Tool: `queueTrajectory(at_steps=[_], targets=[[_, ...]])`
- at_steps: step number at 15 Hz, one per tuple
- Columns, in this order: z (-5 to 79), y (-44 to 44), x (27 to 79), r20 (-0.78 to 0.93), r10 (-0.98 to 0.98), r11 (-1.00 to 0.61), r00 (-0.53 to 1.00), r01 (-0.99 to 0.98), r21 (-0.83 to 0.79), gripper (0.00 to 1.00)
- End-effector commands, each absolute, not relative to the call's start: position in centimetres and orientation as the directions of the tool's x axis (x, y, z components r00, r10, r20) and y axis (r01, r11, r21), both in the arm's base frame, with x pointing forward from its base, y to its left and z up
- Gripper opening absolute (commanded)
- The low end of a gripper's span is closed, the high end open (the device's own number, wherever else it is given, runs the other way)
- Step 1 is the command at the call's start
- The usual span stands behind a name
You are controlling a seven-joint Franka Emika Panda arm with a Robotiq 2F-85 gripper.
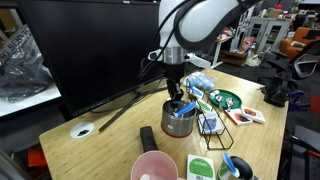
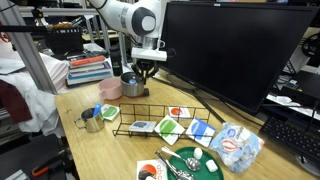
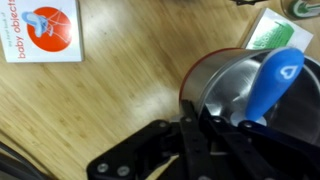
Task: Move the silver bowl to the edge on the desk
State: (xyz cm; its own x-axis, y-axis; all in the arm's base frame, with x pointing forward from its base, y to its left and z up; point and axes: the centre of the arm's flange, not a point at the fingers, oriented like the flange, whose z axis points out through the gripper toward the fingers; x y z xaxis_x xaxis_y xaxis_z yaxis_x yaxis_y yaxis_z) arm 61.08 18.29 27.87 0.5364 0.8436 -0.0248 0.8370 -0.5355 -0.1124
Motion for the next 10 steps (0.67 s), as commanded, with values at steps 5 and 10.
queueTrajectory(at_steps=[5, 10], targets=[[31.3, 23.6, 52.7, -0.065, 0.933, -0.359, 0.354, 0.93, -0.082, 0.02], [31.4, 29.0, 47.4, -0.109, 0.967, -0.237, 0.229, 0.969, -0.07, 0.02]])
